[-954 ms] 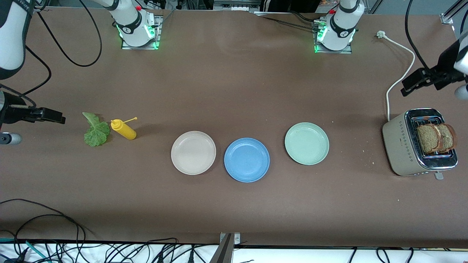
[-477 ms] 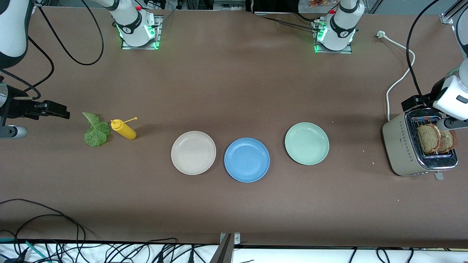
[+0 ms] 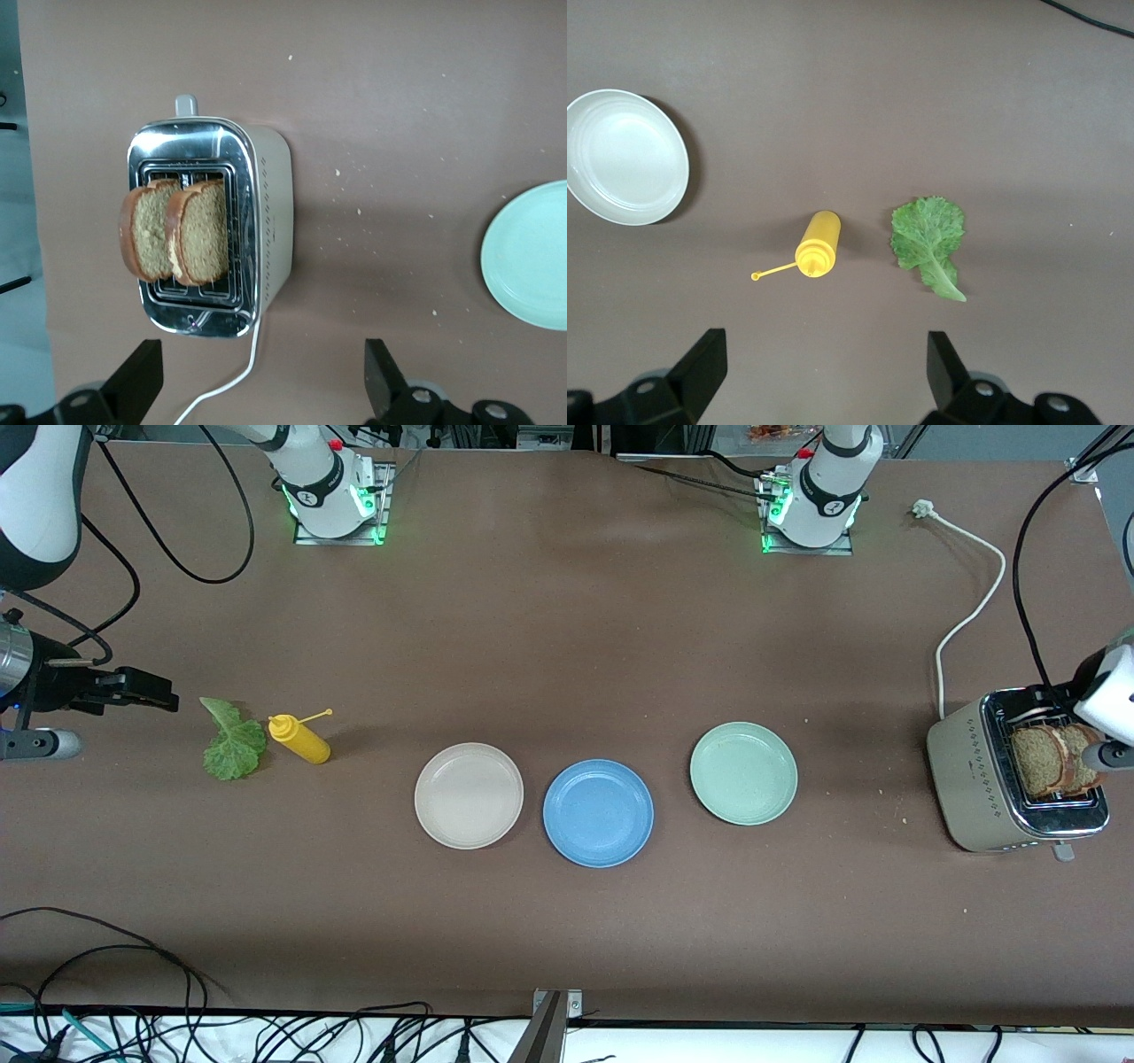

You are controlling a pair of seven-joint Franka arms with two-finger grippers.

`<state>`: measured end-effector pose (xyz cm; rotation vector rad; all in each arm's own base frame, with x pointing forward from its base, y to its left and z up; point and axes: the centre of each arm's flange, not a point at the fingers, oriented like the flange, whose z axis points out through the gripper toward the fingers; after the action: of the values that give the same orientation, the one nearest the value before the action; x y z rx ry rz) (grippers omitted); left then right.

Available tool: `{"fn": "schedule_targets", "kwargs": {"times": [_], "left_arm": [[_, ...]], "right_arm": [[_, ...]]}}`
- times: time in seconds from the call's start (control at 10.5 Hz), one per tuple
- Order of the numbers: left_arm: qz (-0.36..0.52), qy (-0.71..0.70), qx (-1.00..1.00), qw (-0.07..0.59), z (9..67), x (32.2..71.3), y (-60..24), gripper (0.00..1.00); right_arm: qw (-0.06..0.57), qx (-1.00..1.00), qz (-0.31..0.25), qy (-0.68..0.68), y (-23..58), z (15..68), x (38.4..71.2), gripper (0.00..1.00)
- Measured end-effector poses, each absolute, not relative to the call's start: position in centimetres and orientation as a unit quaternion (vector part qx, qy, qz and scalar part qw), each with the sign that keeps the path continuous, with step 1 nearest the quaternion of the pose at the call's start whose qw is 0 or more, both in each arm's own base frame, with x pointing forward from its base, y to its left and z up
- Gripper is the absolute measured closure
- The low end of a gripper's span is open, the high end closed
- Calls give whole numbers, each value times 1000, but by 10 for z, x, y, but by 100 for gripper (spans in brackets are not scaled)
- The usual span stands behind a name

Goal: Make sandwich in blue plate with both arms
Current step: 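Lower the left gripper onto the toaster and grasp a bread slice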

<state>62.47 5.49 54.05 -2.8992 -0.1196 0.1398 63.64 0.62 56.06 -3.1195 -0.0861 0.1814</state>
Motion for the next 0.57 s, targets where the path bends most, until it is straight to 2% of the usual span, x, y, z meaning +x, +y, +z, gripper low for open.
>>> {"fn": "schedule_targets", "kwargs": {"times": [0.38,0.57], "left_arm": [[47,-69,-993,89,493,646,95,0],[49,-75,-992,88,470,653,110,0]], "right_arm": [[-22,-998,43,-44,25,557,640,1],[-17,-998,37,-40,17,550,637,1]]}}
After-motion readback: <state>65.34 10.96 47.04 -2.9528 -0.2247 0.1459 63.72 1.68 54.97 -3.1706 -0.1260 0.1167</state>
